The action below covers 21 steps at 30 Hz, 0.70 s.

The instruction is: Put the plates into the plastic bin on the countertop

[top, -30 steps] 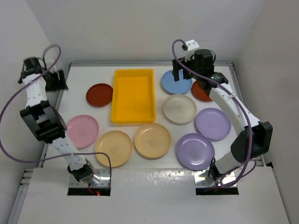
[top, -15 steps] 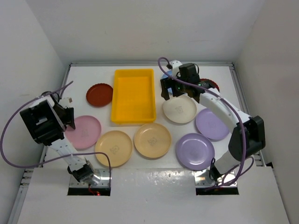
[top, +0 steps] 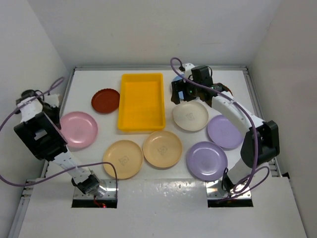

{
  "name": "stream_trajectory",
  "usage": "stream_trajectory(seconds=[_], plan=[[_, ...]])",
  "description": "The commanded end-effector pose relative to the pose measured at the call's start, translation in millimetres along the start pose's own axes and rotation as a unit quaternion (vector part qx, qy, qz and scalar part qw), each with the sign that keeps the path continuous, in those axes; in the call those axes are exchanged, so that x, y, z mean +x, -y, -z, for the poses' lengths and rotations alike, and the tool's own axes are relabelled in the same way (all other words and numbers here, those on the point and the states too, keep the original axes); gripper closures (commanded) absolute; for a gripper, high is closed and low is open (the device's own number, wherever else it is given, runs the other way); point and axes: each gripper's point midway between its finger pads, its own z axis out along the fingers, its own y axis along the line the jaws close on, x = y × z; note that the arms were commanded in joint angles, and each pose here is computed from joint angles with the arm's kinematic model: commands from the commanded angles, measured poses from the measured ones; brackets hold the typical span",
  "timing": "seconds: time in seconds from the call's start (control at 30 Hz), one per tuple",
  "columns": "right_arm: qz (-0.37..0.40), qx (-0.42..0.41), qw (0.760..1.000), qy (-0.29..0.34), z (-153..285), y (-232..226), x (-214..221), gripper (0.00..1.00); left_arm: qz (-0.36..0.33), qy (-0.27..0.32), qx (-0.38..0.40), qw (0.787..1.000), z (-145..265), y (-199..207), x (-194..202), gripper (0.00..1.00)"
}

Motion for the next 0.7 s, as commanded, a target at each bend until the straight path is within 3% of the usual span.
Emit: stream_trajectory(seconds=[0.0,0.07,0.13,0.23,0.27,0.33,0.37,0.47,0.53,0.67], plan=[[-0.054,-0.005,0.998,0.028,5,14,-15,0.08,-0.066,0.137,0.013,0.988,70,-11,-56,1.0],[-0.102,0.016,0.994,0.018,3,35,-7,0.08,-0.056,0.221,0.016,0.974,120,-6,-99,1.0],[-0.183,0.037,0.982,0.009,2,52,0,0.08,-0.079,0.326,0.029,0.942,172,20,-149,1.0],[-0.26,0.101,0.96,-0.018,6,86,20,0.12,-0.095,0.412,0.082,0.902,214,90,-203,1.0],[-0.269,0.11,0.957,-0.015,8,94,18,0.12,-0.101,0.409,0.126,0.898,212,131,-218,1.0],[-0.282,0.119,0.952,-0.027,9,101,28,0.14,-0.108,0.407,0.176,0.89,214,168,-237,1.0],[-0.281,0.121,0.952,-0.029,9,101,30,0.14,-0.114,0.377,0.216,0.893,189,203,-246,1.0],[-0.287,0.143,0.947,-0.034,16,109,43,0.14,-0.117,0.323,0.218,0.913,135,248,-261,1.0],[-0.305,0.16,0.938,-0.039,22,115,55,0.14,-0.108,0.307,0.199,0.924,113,257,-272,1.0],[-0.327,0.175,0.928,-0.027,28,125,63,0.17,-0.117,0.249,0.209,0.938,54,296,-268,1.0]])
